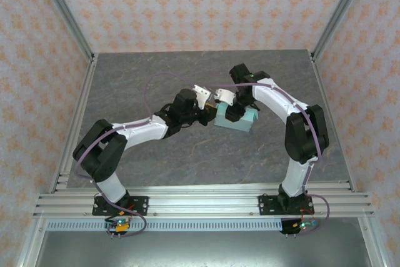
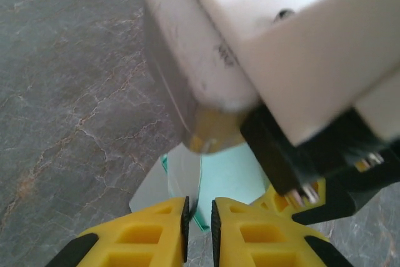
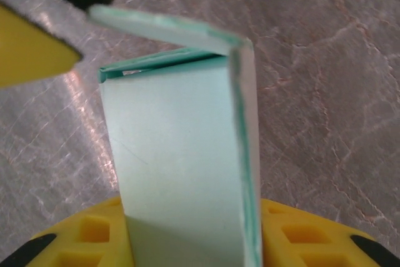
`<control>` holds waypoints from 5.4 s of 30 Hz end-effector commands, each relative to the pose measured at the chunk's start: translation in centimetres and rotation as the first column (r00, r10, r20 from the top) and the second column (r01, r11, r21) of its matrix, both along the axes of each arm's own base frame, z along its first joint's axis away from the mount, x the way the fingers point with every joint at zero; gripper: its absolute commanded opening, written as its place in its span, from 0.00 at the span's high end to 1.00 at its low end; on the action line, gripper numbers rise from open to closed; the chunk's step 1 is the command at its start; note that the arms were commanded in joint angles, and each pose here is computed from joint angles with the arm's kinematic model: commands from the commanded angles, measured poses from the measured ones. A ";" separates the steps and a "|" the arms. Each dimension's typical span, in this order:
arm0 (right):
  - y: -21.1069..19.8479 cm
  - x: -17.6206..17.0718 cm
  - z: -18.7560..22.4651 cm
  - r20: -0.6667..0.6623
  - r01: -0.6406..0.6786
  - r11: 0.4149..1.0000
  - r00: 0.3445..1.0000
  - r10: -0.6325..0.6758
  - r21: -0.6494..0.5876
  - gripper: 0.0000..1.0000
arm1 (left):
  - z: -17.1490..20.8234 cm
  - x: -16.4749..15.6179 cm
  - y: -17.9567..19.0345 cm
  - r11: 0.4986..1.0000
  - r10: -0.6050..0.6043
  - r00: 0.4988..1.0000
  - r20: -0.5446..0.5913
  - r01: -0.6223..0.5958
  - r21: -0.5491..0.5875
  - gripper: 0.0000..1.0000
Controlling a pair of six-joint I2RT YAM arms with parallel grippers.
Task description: Fold the paper box
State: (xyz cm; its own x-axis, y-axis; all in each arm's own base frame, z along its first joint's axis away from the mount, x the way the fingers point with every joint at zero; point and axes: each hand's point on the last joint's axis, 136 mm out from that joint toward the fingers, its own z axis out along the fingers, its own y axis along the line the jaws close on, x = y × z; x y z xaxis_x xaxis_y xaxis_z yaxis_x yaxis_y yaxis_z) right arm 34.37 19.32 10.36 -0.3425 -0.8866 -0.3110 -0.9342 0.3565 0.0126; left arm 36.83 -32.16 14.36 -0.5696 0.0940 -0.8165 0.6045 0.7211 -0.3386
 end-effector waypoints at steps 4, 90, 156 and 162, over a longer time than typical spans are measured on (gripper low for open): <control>1.0 2.0 0.8 0.007 0.174 0.983 0.985 -0.175 0.059 0.61 | 0.5 -0.3 -2.0 0.993 0.000 1.000 -0.024 -0.003 -0.119 0.81; 0.1 -1.1 -3.2 0.093 -0.160 0.972 0.980 0.178 -0.172 0.50 | -4.2 3.2 1.2 0.993 -0.087 0.996 0.036 0.089 -0.076 0.64; -0.3 -5.1 7.1 0.277 -0.020 0.926 0.956 -0.092 0.378 0.19 | -3.4 -6.0 -0.7 0.825 -0.564 0.729 0.388 0.509 0.244 0.62; -5.6 -2.5 10.0 0.163 0.450 0.647 0.730 -0.663 0.615 0.28 | -3.7 -4.9 0.3 0.875 -0.483 0.812 0.327 0.432 0.221 0.62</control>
State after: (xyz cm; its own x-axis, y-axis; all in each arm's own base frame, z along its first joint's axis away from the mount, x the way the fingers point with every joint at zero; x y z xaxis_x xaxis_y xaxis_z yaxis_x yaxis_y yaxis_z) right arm 30.34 14.74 17.85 -0.4122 -0.5162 -0.7508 -0.7243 0.6855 -0.0737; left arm 31.11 -32.77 10.95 -0.0198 0.3617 -0.9321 0.9580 0.2737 0.0859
